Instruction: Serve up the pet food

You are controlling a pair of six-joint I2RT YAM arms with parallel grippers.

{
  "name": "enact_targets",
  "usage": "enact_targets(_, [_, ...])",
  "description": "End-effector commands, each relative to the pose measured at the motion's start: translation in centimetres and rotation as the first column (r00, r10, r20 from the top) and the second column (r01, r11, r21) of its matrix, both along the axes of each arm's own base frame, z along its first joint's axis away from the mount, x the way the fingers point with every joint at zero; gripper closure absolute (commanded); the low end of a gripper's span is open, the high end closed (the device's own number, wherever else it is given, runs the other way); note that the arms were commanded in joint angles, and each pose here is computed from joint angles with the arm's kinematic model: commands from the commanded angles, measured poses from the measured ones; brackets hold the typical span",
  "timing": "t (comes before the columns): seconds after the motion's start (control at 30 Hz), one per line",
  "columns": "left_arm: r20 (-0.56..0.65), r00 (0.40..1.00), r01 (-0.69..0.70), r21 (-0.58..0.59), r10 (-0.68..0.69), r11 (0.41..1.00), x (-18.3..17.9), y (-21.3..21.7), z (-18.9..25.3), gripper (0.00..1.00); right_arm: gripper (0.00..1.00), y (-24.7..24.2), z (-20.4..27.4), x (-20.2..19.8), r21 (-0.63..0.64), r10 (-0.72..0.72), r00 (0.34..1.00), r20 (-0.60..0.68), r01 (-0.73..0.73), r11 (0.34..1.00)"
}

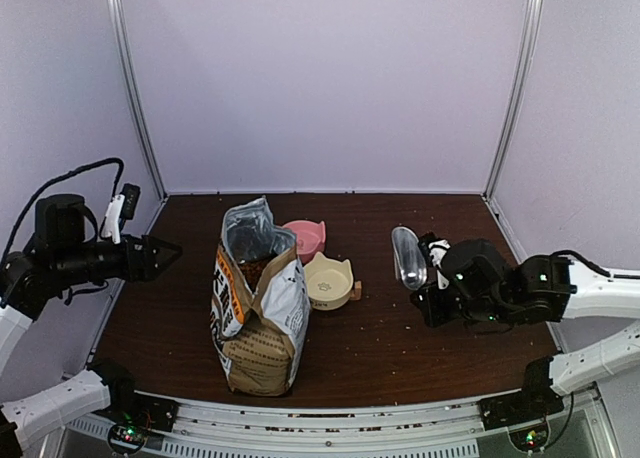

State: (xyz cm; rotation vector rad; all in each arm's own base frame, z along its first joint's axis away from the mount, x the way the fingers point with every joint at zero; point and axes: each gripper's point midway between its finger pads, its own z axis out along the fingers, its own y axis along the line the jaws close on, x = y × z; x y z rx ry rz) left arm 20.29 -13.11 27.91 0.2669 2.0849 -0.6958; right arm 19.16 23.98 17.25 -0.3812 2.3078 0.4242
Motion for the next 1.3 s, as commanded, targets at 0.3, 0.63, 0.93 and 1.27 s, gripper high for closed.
enact_targets(0.3, [0.075, 0.965, 0.261, -0.19, -0.251, 0.946, -4.6, -11.6, 11.7, 0.19, 1.0, 8.9, 12.7, -7.6, -0.109, 0.433, 0.878, 0.203, -0.419, 0.901])
enact_targets(0.63, [0.079, 0.905, 0.422, -0.311, -0.419, 0.852, -7.3, -18.5, 13.9, 0.17, 1.0, 12.7, 13.6, -9.6, -0.269, 0.543, 0.805, 0.24, -0.482, 0.833])
enact_targets(0.93, [-0.017, 0.906, 0.407, -0.243, -0.423, 0.881, -6.7, -19.8, 10.7, 0.18, 1.0, 13.5, 13.8, -9.5, -0.333, 0.561, 0.784, 0.265, -0.472, 0.816])
enact_targets(1.27, [-0.046, 0.9, 0.413, -0.233, -0.434, 0.88, -7.0, -19.9, 9.7, 0.57, 1.0, 13.7, 13.6, -9.0, -0.384, 0.551, 0.79, 0.27, -0.436, 0.814])
